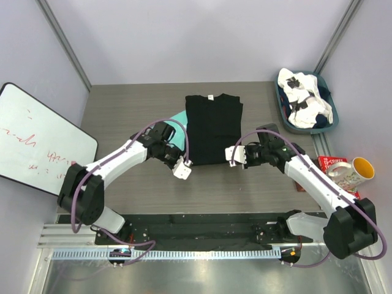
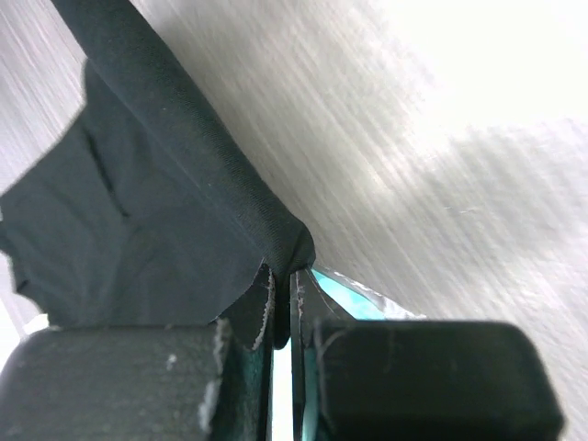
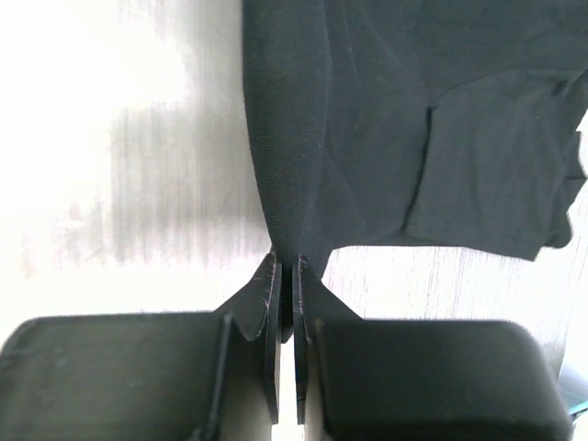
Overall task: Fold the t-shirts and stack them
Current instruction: Fold the long partially folded tshirt into a neat square, then put the neatly folded tshirt into the corner of the board with the left arm
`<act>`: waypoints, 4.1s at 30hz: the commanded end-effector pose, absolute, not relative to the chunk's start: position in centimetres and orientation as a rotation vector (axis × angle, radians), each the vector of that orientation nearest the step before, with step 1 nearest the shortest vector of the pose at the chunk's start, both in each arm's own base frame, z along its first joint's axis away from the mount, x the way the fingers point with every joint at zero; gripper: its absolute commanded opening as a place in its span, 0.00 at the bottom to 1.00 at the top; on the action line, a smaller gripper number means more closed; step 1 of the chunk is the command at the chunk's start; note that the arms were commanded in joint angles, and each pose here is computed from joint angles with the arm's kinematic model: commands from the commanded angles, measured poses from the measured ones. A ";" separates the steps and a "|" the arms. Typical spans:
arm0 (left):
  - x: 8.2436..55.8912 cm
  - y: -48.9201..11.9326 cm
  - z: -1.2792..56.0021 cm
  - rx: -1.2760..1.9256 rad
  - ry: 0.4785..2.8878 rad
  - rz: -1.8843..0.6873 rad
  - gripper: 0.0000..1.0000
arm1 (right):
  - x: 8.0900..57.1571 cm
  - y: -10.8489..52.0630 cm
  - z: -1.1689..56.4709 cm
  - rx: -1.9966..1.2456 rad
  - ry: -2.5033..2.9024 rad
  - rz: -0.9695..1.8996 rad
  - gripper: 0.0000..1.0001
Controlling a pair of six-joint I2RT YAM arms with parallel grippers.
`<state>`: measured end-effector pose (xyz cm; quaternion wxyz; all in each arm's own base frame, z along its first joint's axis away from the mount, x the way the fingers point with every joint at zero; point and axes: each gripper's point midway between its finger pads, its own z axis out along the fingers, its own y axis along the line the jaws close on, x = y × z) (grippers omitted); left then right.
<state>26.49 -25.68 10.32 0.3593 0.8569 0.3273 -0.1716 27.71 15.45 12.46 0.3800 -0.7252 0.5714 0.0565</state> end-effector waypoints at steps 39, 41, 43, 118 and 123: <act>25.2 -23.7 18.6 2.055 0.806 -0.384 0.00 | 27.5 18.8 18.5 -1.992 1.286 0.013 0.01; 25.8 -23.8 18.7 2.045 0.801 -0.373 0.00 | 28.4 18.8 18.6 -1.978 1.282 -0.008 0.01; 26.6 -23.8 18.5 2.037 0.810 -0.366 0.00 | 29.4 18.8 18.8 -1.961 1.283 -0.033 0.01; 38.8 -23.3 6.5 0.650 2.360 -1.039 1.00 | 36.2 12.2 8.0 -1.408 2.066 0.040 0.77; 39.0 -21.5 5.2 0.572 2.443 -0.914 1.00 | 36.0 12.2 6.9 -1.429 2.083 0.070 0.77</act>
